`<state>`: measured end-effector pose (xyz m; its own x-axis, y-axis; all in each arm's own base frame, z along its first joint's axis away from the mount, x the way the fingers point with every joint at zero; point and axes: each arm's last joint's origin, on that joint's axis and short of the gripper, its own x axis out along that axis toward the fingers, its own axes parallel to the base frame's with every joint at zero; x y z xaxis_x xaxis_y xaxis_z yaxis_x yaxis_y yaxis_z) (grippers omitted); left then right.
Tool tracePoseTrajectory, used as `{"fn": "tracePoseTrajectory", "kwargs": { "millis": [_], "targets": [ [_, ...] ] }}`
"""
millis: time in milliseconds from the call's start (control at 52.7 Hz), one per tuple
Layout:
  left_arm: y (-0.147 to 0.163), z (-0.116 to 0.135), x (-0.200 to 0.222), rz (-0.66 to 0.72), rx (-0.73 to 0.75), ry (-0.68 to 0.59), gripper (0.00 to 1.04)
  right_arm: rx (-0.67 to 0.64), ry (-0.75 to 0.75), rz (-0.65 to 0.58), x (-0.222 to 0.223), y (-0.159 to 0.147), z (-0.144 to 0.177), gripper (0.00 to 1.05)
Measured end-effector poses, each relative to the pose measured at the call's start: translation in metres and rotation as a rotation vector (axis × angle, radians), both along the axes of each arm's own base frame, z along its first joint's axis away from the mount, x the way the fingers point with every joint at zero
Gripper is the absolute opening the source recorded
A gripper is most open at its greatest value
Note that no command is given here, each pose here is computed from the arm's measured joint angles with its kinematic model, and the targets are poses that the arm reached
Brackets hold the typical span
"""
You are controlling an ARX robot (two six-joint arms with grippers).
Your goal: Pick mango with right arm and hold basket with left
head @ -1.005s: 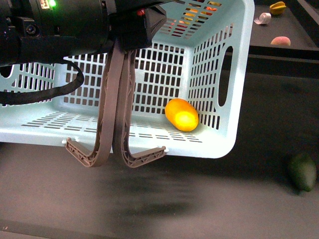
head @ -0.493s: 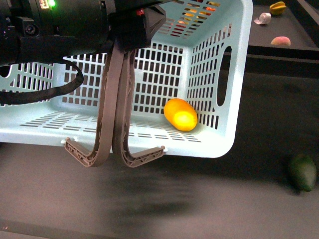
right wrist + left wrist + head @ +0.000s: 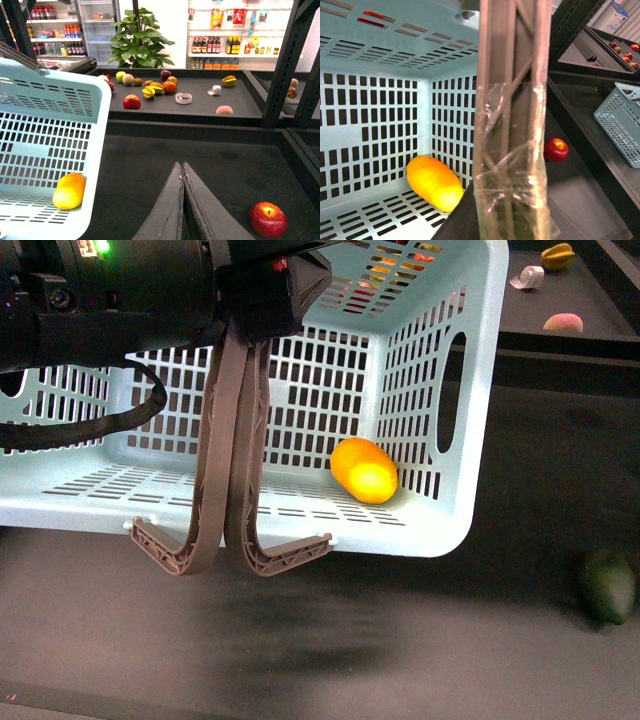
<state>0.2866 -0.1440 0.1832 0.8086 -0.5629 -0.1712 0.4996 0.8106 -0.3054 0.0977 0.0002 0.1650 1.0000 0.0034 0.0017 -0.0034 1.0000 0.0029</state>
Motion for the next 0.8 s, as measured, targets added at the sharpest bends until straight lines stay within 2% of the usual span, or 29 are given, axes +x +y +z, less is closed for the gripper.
{"fn": "tracePoseTrajectory", "kwargs": {
  "millis": [114,322,379,455,569,664,797],
  "targets": [
    [0.000,0.000,0.000,0.000,-0.001,0.000,0.09,-0.002,0.000,0.000,0.000,0.000,0.000,0.04],
    [0.000,0.000,0.000,0.000,-0.001,0.000,0.09,-0.002,0.000,0.000,0.000,0.000,0.000,0.37],
    [0.000,0.000,0.000,0.000,-0.001,0.001,0.09,-0.002,0.000,0.000,0.000,0.000,0.000,0.50],
    [-0.002,-0.002,0.003,0.053,0.047,-0.061,0.09,-0.002,0.000,0.000,0.000,0.000,0.000,0.64],
    [-0.008,-0.005,0.021,0.101,0.115,-0.084,0.09,-0.002,0.000,0.000,0.000,0.000,0.000,0.83],
    [-0.010,-0.001,0.041,0.147,0.072,-0.054,0.09,-0.002,0.000,0.000,0.000,0.000,0.000,0.97],
    [-0.010,0.007,0.069,0.215,-0.081,0.001,0.09,-0.002,0.000,0.000,0.000,0.000,0.000,0.96]
  ]
}}
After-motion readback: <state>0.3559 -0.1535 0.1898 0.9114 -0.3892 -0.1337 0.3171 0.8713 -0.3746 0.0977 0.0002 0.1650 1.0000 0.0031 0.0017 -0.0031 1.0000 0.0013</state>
